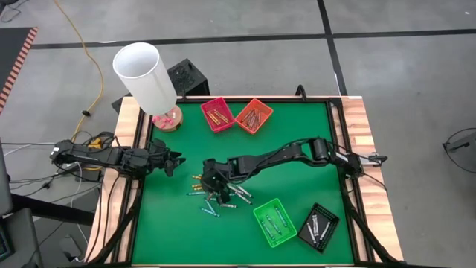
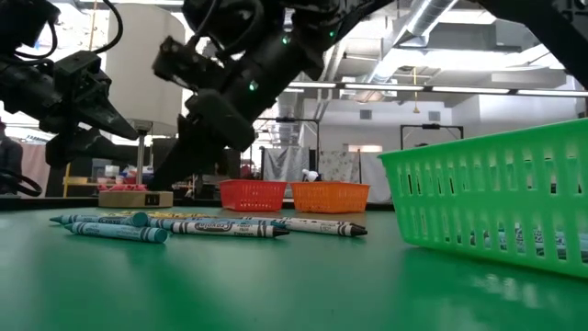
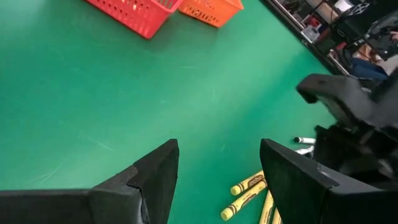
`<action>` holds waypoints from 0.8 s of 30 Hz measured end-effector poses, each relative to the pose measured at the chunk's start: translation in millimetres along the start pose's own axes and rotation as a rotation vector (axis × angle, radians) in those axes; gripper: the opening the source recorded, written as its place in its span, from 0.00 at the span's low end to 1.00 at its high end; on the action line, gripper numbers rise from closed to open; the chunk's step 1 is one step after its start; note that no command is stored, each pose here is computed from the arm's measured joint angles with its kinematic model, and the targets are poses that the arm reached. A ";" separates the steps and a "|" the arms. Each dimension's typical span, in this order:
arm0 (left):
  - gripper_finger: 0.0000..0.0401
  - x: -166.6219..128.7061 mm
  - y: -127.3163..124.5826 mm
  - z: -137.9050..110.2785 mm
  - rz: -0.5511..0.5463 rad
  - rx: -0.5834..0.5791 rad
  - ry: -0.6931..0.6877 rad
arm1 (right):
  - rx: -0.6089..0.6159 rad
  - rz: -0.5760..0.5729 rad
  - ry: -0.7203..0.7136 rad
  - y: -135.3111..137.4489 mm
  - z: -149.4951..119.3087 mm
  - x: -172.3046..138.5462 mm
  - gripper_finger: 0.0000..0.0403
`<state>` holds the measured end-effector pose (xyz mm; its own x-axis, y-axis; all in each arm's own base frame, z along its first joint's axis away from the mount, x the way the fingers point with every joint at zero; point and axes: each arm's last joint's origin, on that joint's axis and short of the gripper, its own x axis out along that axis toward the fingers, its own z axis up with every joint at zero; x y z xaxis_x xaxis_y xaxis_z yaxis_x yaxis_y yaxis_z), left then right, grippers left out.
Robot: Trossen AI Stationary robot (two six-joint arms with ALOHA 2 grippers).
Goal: Sort crayons
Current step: Put the brown crayon into the orange bin
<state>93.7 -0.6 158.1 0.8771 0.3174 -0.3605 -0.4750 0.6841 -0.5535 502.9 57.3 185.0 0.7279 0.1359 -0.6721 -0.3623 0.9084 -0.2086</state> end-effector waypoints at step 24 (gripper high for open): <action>0.54 0.0 0.0 0.0 0.001 -0.002 -0.001 | -0.214 0.056 0.071 15.6 3.3 -3.8 0.16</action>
<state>93.7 -0.6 158.1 0.8769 0.3181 -0.3604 -0.4757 0.6826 -0.5547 496.4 72.2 186.7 0.6631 0.1488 -0.7336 -0.5219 0.7945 -0.3106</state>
